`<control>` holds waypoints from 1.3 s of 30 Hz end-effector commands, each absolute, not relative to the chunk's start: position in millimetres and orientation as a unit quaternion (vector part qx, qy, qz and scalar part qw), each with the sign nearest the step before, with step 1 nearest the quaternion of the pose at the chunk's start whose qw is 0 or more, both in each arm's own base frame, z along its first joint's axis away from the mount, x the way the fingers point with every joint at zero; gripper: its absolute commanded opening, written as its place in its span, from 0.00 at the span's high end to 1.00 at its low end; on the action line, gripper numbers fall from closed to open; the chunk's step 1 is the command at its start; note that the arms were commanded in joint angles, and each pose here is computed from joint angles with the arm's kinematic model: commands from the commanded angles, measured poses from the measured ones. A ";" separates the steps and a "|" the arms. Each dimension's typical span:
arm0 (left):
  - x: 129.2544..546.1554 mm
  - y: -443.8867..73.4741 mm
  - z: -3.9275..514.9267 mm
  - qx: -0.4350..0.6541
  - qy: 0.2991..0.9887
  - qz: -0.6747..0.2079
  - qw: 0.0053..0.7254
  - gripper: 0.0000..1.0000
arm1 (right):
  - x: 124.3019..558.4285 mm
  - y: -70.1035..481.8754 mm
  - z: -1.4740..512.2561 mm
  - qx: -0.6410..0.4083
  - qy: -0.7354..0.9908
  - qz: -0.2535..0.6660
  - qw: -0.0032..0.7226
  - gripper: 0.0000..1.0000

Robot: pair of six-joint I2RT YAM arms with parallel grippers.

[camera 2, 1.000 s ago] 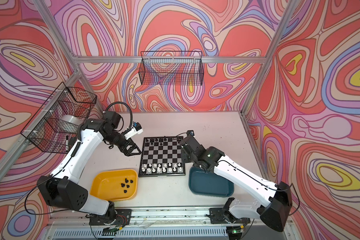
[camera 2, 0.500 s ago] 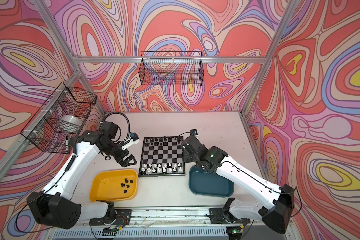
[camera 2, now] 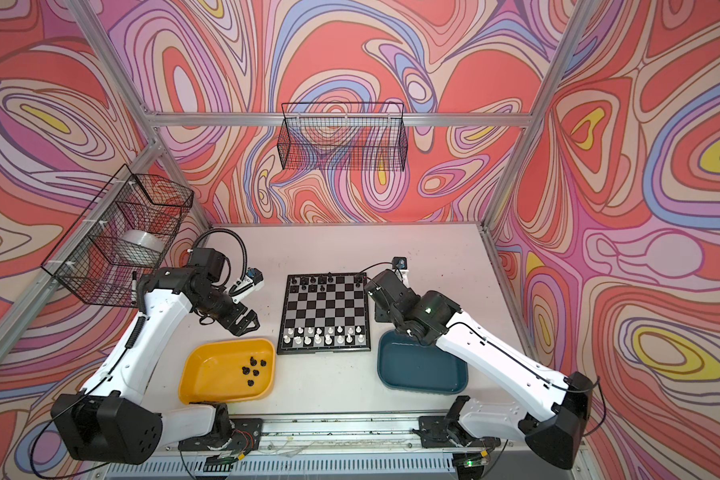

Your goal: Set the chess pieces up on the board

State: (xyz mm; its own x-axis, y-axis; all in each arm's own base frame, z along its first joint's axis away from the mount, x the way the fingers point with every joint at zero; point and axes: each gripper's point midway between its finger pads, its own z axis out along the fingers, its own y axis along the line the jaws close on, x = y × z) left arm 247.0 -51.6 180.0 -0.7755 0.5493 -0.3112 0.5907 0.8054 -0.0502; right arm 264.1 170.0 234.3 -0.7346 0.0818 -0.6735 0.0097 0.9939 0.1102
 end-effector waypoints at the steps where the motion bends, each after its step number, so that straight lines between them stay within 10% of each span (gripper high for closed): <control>1: 248.4 -48.6 184.2 0.269 0.948 -0.069 0.154 0.08 | 271.4 173.2 237.4 0.030 0.923 0.062 0.379 0.76; 39: 200.1 -29.5 112.7 0.250 0.960 -0.029 0.123 0.35 | 275.0 166.1 207.1 0.004 0.930 0.072 0.362 0.77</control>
State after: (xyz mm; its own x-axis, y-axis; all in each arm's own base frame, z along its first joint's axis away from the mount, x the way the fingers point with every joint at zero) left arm 201.2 -29.6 118.6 -0.8506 0.4599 -0.2549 0.4732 0.8809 0.0100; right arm 272.4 169.7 205.9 -0.7465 0.0527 -0.6633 -0.0592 0.9876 0.1451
